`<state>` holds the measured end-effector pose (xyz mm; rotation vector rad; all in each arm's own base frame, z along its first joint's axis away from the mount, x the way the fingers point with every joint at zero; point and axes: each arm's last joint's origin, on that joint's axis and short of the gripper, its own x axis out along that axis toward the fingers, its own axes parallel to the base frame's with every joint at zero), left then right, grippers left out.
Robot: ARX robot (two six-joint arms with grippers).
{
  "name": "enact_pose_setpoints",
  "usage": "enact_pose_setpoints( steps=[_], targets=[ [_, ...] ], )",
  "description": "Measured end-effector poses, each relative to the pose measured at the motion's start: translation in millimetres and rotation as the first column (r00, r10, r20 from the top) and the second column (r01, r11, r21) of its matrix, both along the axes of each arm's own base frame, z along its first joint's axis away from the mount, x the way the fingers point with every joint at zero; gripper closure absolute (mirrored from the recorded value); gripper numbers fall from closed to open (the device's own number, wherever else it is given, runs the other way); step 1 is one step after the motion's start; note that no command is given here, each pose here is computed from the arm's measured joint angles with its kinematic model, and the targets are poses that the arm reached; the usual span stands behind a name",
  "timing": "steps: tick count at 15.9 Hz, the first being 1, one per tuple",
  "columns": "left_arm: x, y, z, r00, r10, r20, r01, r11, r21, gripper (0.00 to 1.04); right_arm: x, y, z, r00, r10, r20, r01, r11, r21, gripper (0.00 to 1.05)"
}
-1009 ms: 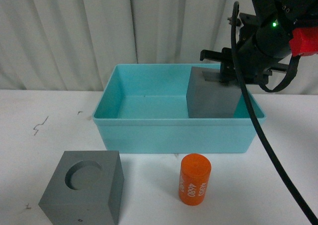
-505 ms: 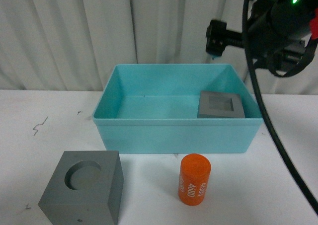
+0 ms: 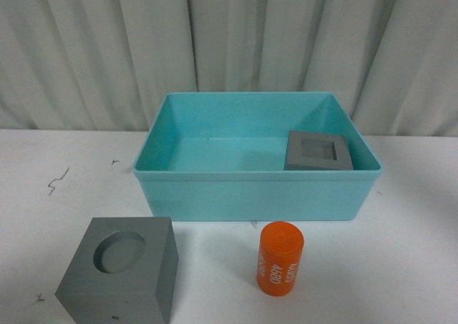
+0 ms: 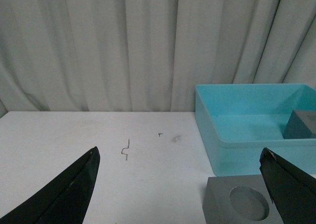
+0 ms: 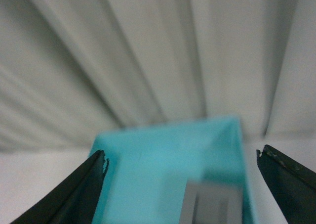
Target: Place gray and orange parts in blue box
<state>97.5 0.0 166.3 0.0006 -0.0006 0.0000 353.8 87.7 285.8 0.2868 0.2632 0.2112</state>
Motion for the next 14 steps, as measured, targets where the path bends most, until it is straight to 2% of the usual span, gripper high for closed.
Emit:
enact_pose_setpoints(
  steps=[2,4,5,7,9,11,14],
  targets=[
    [0,0,0,1.000,0.000,0.000,0.000,1.000,0.000,0.07,-25,-14,3,0.971,-0.130,0.199,0.149,0.985,-0.082,0.24],
    [0,0,0,1.000,0.002,0.000,-0.002,1.000,0.000,0.07,-65,-39,-5,0.935,-0.182,0.305,0.238,0.958,-0.158,0.42],
    [0,0,0,1.000,0.000,0.000,0.000,1.000,0.000,0.07,-84,-50,-13,0.922,-0.201,0.332,0.270,0.947,-0.176,0.53],
    [0,0,0,1.000,0.000,0.000,0.000,1.000,0.000,0.07,-108,-57,-43,0.939,-0.177,0.296,0.248,0.943,-0.221,0.75],
    [0,0,0,1.000,0.001,0.000,-0.001,1.000,0.000,0.07,-134,-67,-69,0.947,-0.170,0.271,0.240,0.938,-0.249,1.04],
    [0,0,0,1.000,0.000,0.000,0.000,1.000,0.000,0.07,-149,-72,-73,0.939,-0.178,0.295,0.253,0.937,-0.241,1.03],
    [0,0,0,1.000,0.000,0.000,0.000,1.000,0.000,0.07,-171,-80,-92,0.951,-0.157,0.268,0.226,0.942,-0.249,1.03]
  ],
)
